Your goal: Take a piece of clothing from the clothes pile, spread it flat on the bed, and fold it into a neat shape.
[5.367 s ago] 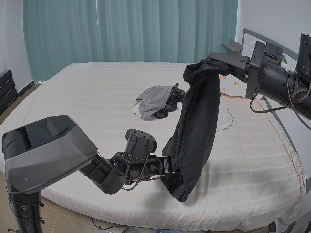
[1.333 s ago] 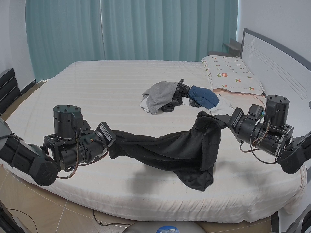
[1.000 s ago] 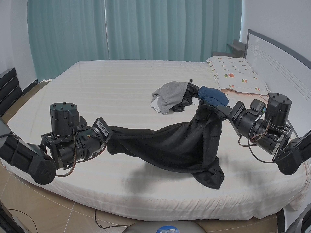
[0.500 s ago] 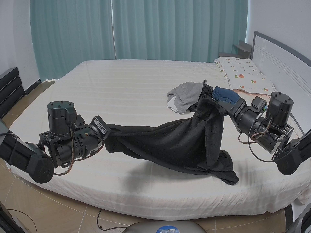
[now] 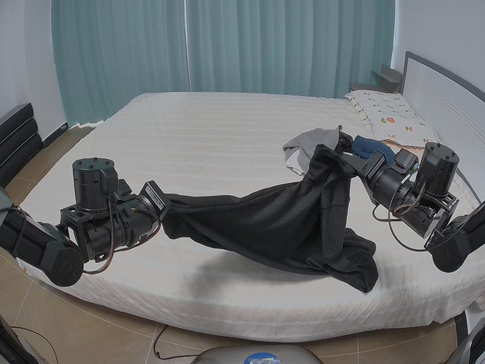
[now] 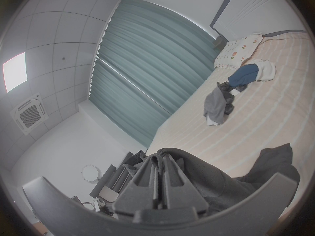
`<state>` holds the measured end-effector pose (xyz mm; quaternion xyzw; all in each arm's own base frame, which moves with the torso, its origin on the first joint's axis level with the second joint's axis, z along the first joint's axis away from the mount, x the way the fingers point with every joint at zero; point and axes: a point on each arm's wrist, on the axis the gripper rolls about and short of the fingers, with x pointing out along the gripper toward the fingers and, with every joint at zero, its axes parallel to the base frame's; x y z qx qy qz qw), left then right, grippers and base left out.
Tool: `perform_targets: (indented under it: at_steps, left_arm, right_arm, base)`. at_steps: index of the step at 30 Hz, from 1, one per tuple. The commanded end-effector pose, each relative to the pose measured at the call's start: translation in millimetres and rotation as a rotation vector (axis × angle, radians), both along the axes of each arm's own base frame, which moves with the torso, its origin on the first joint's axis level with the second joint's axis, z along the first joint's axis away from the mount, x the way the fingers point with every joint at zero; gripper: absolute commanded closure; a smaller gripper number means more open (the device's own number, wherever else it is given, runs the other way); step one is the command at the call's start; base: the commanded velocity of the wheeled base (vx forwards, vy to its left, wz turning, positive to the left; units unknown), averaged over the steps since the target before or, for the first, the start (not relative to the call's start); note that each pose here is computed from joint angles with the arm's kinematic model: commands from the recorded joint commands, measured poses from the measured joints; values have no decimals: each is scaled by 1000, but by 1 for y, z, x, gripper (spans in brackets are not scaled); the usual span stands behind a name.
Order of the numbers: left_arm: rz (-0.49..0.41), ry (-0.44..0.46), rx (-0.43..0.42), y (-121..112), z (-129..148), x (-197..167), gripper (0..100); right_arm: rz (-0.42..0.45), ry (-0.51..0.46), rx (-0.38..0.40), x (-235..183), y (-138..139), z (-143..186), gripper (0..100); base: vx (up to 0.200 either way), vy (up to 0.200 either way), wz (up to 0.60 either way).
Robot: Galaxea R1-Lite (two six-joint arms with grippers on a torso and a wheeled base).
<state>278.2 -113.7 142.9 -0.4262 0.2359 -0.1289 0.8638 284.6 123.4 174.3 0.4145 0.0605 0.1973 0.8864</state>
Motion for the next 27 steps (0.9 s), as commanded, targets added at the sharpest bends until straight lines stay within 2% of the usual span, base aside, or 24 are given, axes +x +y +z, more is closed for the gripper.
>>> perform_targets:
  at_steps: [1,27]
  left_arm:
    - [-1,-3,-2,0,1,-1,100]
    - [3,-2,-2,2,1,0,100]
  right_arm:
    - [4,3,4,0,0,-1,100]
    - [6,6,19,-1,1,-1,100]
  base:
    - [0,200,0]
    - [0,200,0]
